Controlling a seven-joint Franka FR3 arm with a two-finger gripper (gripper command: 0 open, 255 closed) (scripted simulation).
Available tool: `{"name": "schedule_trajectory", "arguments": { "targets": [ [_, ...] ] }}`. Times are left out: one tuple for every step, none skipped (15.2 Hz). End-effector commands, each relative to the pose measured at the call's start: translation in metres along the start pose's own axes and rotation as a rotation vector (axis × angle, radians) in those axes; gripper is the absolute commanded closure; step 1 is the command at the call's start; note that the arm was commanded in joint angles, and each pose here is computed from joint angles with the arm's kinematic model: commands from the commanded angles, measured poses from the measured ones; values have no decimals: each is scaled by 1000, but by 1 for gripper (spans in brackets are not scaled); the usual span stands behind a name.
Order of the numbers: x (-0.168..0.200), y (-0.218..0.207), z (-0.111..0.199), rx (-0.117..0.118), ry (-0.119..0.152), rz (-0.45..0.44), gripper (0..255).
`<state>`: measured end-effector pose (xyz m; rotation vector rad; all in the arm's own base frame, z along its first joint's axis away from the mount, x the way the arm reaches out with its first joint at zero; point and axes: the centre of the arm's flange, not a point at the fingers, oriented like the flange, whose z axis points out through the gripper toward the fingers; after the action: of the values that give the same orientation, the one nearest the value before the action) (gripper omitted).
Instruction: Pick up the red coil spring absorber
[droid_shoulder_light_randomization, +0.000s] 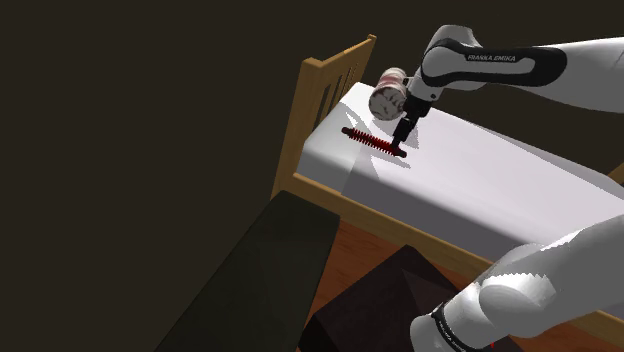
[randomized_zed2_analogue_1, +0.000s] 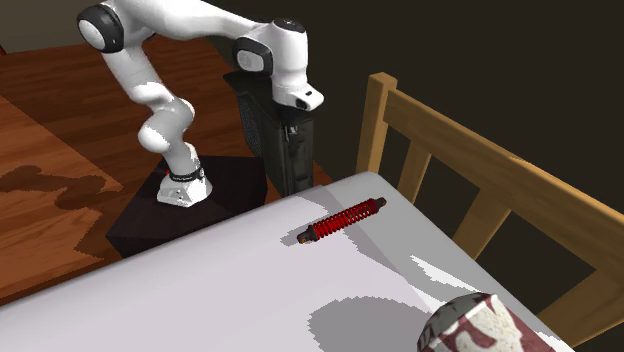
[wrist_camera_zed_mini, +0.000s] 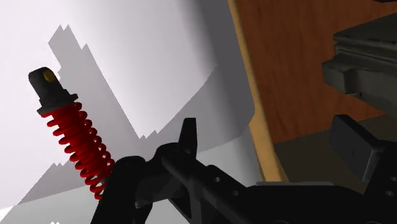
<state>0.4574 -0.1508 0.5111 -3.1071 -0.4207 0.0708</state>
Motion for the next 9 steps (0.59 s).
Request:
{"name": "schedule_trajectory", "arguments": {
  "targets": [
    [13, 20, 7, -11, -4, -19, 0],
    [20, 29, 11, -16, -5, -27, 0],
    [26, 39, 16, -21, -7, -36, 0],
    [33, 49, 20, -26, -8, -44, 0],
    [40, 59, 24, -31, -10, -53, 0],
    [47, 68, 29, -36, -11, -62, 0],
    [54, 78, 33, -41, -13, -70, 0],
    [61, 87, 37, -46, -15, -79, 0],
    [69, 97, 42, -51, -16, -87, 0]
  ]
}}
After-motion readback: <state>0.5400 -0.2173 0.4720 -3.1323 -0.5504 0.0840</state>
